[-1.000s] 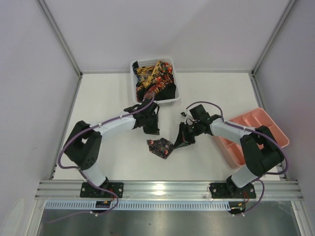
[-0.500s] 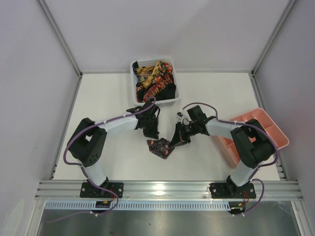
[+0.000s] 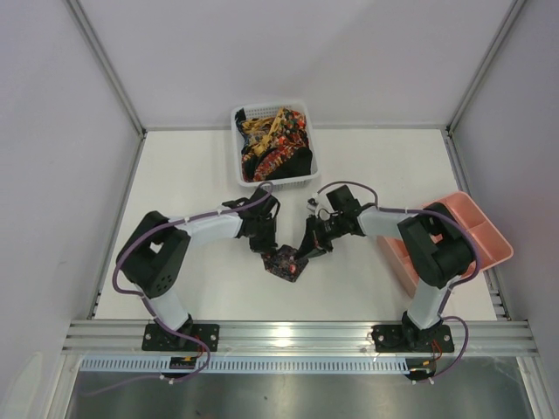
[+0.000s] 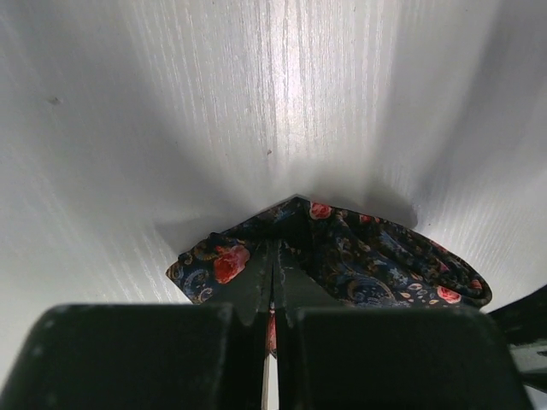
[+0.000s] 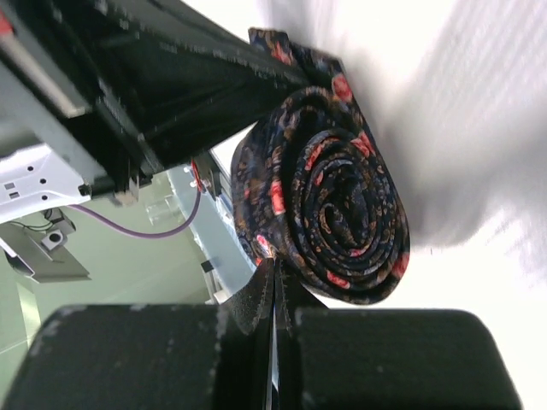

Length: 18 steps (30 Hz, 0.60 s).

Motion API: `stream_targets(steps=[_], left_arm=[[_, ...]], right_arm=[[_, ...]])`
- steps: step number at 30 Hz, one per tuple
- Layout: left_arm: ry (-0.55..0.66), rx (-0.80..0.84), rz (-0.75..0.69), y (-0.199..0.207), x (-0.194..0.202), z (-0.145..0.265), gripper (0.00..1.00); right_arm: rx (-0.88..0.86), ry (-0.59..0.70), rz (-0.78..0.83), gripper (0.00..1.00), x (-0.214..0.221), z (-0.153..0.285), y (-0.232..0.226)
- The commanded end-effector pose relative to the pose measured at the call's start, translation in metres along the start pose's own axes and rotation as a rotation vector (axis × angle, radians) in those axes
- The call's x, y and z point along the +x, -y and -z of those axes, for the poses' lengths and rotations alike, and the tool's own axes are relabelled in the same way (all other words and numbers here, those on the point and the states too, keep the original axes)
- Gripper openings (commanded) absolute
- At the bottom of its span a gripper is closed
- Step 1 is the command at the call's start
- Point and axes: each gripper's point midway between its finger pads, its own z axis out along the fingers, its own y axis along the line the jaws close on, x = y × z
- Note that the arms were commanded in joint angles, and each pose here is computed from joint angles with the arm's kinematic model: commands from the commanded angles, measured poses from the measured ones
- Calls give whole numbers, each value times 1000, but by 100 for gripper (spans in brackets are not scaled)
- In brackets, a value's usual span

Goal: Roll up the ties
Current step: Roll the tie

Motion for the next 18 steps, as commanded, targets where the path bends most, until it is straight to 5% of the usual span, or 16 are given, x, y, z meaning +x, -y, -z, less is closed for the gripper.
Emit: stream_targets(steps=[1, 18], left_arm=[[31, 38, -4, 6, -2, 6, 1], [99, -73, -4, -14, -10, 28, 1]], right_arm=[[-24, -3, 67, 0, -13, -8, -9], [84, -90, 24, 0, 2, -31, 29]])
